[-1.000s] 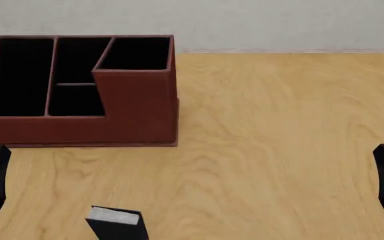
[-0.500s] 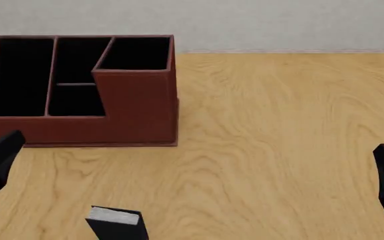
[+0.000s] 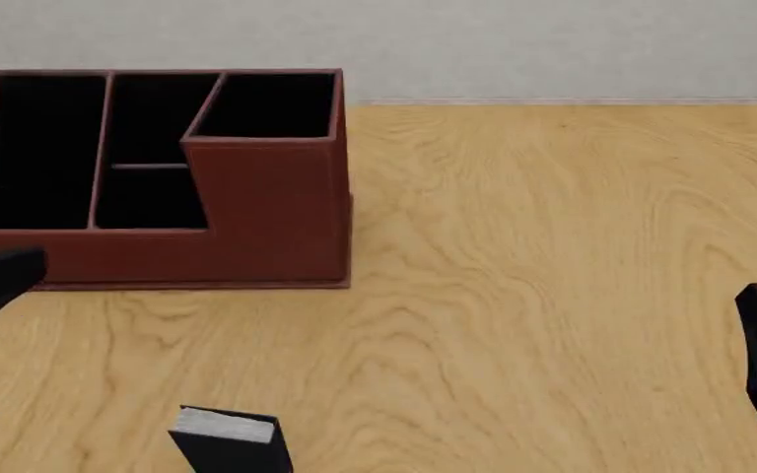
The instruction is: Pick up the book and place it in the left compartment of the caddy.
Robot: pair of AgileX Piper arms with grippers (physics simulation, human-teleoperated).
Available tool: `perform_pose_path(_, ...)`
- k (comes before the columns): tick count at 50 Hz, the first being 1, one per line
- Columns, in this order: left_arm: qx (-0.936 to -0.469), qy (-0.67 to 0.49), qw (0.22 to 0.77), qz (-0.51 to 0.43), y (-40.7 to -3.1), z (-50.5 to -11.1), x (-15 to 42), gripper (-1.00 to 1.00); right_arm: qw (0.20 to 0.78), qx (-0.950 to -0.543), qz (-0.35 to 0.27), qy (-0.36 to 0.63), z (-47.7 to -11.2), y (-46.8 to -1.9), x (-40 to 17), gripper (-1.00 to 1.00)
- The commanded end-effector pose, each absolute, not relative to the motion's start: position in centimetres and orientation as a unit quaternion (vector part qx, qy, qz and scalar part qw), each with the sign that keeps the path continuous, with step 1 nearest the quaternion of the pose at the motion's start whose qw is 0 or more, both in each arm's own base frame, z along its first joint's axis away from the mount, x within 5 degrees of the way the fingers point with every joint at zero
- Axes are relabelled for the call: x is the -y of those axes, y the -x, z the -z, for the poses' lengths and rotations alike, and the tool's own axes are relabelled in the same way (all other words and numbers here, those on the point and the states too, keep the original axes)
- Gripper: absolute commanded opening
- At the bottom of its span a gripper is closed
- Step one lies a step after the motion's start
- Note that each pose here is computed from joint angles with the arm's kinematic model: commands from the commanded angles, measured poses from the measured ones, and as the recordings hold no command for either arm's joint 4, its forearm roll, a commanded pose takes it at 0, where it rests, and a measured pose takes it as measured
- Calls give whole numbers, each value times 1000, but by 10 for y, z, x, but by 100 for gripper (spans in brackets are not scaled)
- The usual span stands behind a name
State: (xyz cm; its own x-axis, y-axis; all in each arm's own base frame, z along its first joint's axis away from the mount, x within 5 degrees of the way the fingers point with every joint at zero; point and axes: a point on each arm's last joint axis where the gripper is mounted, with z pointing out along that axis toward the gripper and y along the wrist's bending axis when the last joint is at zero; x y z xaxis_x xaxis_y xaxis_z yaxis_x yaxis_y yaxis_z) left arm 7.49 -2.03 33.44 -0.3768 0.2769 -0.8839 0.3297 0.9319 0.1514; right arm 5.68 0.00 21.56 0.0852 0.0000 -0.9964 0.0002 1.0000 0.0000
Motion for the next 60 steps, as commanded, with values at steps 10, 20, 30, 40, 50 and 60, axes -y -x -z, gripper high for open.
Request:
perform_pose_path(10,-771,-415,479,-58,-66,-371,26,100,737,-676,0,0,-215,-57,0,100)
perform_pose_path(20,-715,-501,481,-83,-60,-386,28,100,737,-676,0,0,-215,-57,0,100)
perform_pose_path(30,-691,-555,455,-87,-60,-377,32,100,737,-676,0,0,-215,-57,0,100)
perform_pose_path(40,-676,-615,401,-56,-67,-352,46,100,737,-676,0,0,-215,-57,0,100)
perform_pose_path(50,-673,-635,377,-41,-75,-347,56,100,737,-676,0,0,-215,-57,0,100)
perform_pose_path(60,-691,-641,334,-19,-86,-327,71,100,737,-676,0,0,-215,-57,0,100)
